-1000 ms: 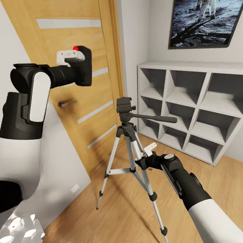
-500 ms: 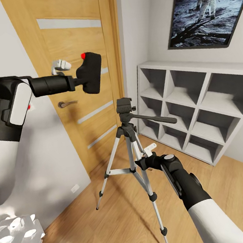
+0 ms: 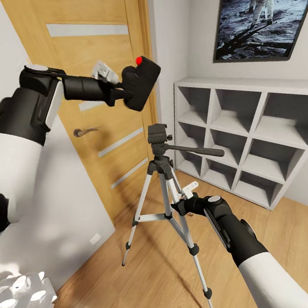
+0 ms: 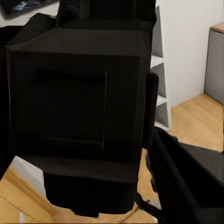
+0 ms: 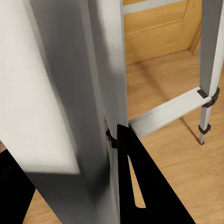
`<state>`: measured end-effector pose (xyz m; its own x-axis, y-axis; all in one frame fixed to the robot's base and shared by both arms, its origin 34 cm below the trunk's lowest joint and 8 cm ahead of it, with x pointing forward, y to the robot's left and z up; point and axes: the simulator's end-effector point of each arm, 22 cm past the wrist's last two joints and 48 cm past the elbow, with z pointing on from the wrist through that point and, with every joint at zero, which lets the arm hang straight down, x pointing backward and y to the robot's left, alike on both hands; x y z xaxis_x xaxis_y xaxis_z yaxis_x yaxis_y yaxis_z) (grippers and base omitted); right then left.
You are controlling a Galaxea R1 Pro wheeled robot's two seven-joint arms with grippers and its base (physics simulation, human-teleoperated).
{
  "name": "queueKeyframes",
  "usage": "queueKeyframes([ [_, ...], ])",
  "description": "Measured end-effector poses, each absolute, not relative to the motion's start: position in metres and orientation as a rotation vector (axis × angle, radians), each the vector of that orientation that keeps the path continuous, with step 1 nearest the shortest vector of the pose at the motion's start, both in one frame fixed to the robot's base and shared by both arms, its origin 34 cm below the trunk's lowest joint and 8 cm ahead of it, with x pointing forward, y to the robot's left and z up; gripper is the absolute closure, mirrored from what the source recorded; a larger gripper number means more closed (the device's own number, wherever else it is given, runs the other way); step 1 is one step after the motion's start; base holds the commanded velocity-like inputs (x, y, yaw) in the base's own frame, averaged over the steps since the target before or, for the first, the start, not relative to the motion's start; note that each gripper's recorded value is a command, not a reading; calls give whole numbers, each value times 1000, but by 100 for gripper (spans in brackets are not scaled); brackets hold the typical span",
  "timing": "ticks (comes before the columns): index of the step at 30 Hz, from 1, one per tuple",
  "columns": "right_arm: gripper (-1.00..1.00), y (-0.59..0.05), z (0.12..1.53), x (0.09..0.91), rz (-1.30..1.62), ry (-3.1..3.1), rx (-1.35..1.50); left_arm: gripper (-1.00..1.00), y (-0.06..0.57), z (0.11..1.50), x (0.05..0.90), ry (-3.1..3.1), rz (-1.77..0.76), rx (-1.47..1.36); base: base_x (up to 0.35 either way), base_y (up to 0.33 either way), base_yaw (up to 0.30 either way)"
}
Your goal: Attach the digital camera to the camera tripod in the bedroom.
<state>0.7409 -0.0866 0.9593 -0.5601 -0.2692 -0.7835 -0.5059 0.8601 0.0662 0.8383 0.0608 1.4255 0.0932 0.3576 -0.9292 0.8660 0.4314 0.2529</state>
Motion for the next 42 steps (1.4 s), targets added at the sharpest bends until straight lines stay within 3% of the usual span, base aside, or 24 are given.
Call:
queueKeyframes([
  [9,100,-87,959,741,360,2192,-557,100,19,1431,835,1517,-396,1358,0,0,0],
  [20,100,-87,959,741,359,2193,-557,100,33,1423,803,1500,-324,1593,0,0,0],
  [28,100,-87,959,741,359,2193,-554,100,46,1414,808,1555,-251,1614,0,0,0],
  [42,100,-88,958,741,360,2195,-550,100,48,1421,811,1632,-333,1496,0,0,0],
])
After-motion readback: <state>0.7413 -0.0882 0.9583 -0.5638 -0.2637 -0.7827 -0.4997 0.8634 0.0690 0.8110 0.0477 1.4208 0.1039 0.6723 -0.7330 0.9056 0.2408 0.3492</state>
